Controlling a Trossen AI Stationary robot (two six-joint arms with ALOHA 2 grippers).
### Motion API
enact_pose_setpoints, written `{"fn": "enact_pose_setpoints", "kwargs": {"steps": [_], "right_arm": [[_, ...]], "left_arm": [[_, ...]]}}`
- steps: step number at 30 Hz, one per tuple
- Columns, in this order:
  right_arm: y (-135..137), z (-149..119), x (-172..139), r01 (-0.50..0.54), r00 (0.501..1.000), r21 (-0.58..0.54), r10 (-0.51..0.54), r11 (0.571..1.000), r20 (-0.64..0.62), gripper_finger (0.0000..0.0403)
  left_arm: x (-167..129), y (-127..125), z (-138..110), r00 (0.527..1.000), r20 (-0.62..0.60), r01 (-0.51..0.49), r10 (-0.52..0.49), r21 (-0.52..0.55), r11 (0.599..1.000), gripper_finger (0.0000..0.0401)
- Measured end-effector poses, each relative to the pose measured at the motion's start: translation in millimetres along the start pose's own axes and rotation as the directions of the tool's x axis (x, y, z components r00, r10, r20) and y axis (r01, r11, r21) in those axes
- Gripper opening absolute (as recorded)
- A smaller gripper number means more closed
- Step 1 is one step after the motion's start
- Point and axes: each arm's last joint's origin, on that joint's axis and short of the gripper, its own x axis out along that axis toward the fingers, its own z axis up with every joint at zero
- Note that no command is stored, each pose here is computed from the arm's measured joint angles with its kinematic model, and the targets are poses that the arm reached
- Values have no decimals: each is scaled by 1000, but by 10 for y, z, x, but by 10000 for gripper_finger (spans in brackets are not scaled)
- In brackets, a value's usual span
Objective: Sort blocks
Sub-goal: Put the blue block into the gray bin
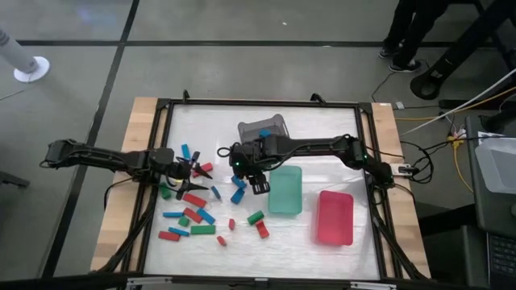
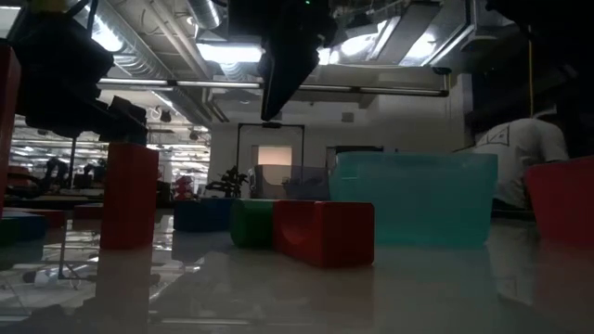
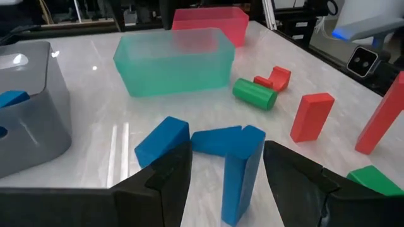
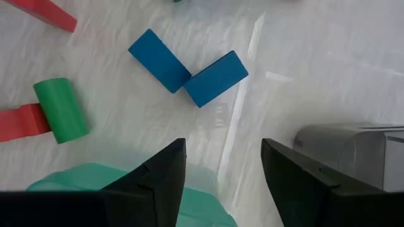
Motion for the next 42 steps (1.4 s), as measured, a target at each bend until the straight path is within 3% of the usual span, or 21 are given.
{"fn": "enact_pose_setpoints", "kwargs": {"steps": [20,35,42], "right_arm": [[-15,41,-1,14,999,4,-14,1000,43,204],[-18,45,-1,15,999,4,-15,1000,47,204],[-18,45,-1,15,999,4,-15,1000,48,204]], "left_arm": [[57,-69,81,994,77,74,-76,37,997,184],[81,-78,214,984,163,53,-64,69,996,184],[150,-64,273,997,38,72,-73,41,997,184]]}}
